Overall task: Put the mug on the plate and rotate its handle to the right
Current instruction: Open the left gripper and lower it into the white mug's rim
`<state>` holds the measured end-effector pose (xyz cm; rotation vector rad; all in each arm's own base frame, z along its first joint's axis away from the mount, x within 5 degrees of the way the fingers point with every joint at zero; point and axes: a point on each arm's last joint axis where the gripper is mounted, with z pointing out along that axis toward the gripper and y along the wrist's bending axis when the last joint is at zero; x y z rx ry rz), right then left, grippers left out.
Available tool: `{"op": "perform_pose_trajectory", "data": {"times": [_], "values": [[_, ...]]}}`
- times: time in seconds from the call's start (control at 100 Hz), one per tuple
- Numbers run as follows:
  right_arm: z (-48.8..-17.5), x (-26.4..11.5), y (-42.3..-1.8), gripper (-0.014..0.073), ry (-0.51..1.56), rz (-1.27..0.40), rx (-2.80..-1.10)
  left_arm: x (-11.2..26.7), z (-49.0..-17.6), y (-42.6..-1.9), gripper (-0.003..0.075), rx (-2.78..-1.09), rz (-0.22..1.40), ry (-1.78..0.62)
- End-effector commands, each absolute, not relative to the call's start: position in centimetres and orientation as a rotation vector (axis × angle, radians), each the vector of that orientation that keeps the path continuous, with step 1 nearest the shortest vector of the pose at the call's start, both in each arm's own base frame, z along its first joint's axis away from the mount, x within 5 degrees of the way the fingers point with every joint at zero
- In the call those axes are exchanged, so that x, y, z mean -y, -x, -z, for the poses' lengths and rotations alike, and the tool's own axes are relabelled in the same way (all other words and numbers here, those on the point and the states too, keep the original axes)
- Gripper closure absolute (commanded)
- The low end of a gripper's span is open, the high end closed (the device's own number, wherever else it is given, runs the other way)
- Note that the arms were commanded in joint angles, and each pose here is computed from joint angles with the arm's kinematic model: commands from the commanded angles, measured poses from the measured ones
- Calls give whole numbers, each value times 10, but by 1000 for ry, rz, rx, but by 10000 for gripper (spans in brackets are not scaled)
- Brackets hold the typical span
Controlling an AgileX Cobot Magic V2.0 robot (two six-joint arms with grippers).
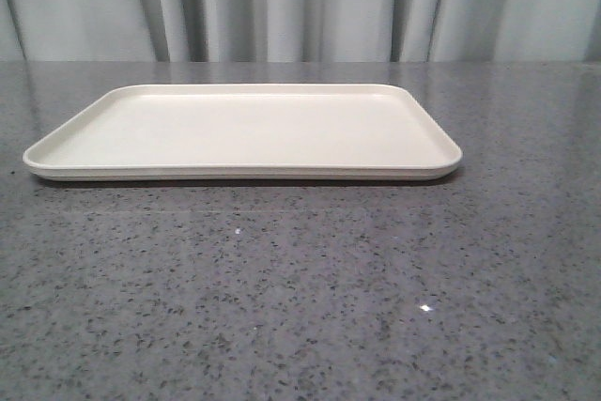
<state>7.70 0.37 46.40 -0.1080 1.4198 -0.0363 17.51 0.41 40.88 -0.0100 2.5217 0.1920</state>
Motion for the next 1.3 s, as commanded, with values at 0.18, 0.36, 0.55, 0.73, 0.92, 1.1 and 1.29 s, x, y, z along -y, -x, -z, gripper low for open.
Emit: {"op": "perform_pose_trajectory", "data": {"times": [0.18, 0.36, 0.55, 0.73, 0.92, 1.1, 1.29], "values": [[-476, -3, -77, 159, 112, 55, -1346, -4, -369, -171, 332, -2645, -202, -8], [-475, -3, -77, 159, 112, 55, -1359, -6, -358, -171, 332, -2680, -233, -21], [-475, -3, -77, 159, 112, 55, -1360, -6, -358, -175, 332, -2662, -235, -26], [-475, -3, -77, 159, 112, 55, -1360, -5, -351, -184, 332, -2691, -240, -32], [-474, -3, -77, 159, 112, 56, -1376, -4, -342, -195, 332, -2736, -246, -40], [-473, -3, -77, 159, 112, 56, -1383, -3, -336, -201, 332, -2765, -242, -43], [-473, -3, -77, 159, 112, 56, -1383, -3, -331, -207, 332, -2798, -247, -47]]}}
